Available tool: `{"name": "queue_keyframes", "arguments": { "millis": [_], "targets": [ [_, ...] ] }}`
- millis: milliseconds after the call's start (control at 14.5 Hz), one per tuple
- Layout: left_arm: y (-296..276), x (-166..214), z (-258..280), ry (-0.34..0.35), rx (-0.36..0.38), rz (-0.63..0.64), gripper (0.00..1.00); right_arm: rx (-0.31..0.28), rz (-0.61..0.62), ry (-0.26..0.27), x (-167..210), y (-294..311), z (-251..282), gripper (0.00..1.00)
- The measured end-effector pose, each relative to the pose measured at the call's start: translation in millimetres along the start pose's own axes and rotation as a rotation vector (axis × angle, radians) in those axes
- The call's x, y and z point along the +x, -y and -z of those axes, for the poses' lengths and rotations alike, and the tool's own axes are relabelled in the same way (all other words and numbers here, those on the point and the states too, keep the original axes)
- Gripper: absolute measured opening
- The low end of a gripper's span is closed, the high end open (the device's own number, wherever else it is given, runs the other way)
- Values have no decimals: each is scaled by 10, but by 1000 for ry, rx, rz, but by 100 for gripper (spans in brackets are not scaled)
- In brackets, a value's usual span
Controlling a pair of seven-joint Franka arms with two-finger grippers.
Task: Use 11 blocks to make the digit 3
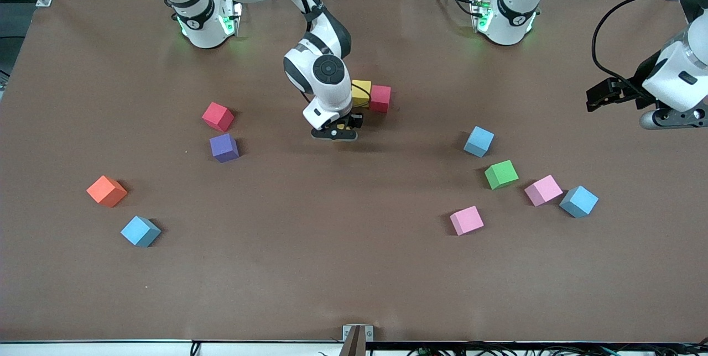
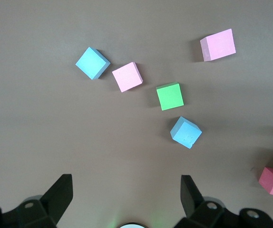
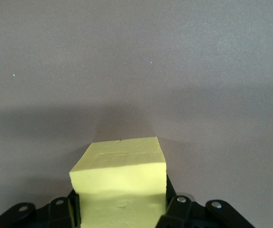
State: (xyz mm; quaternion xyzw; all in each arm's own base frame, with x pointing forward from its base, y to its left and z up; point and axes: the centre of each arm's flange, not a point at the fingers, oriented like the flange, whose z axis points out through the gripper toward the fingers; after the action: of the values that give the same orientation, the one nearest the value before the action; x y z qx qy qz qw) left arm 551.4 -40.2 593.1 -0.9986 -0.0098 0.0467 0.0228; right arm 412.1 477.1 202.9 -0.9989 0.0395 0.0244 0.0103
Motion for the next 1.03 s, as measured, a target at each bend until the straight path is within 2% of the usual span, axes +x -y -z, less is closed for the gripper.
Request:
{"name": "queue_keyframes", "arguments": {
  "millis": [688, 1032],
  "targets": [
    [0, 0, -1, 0, 0, 0, 100, -14, 3, 12, -26, -6, 0, 62],
    [0, -6, 3, 0, 0, 0, 100, -13, 3, 11, -25, -5, 2, 59]
  ]
}}
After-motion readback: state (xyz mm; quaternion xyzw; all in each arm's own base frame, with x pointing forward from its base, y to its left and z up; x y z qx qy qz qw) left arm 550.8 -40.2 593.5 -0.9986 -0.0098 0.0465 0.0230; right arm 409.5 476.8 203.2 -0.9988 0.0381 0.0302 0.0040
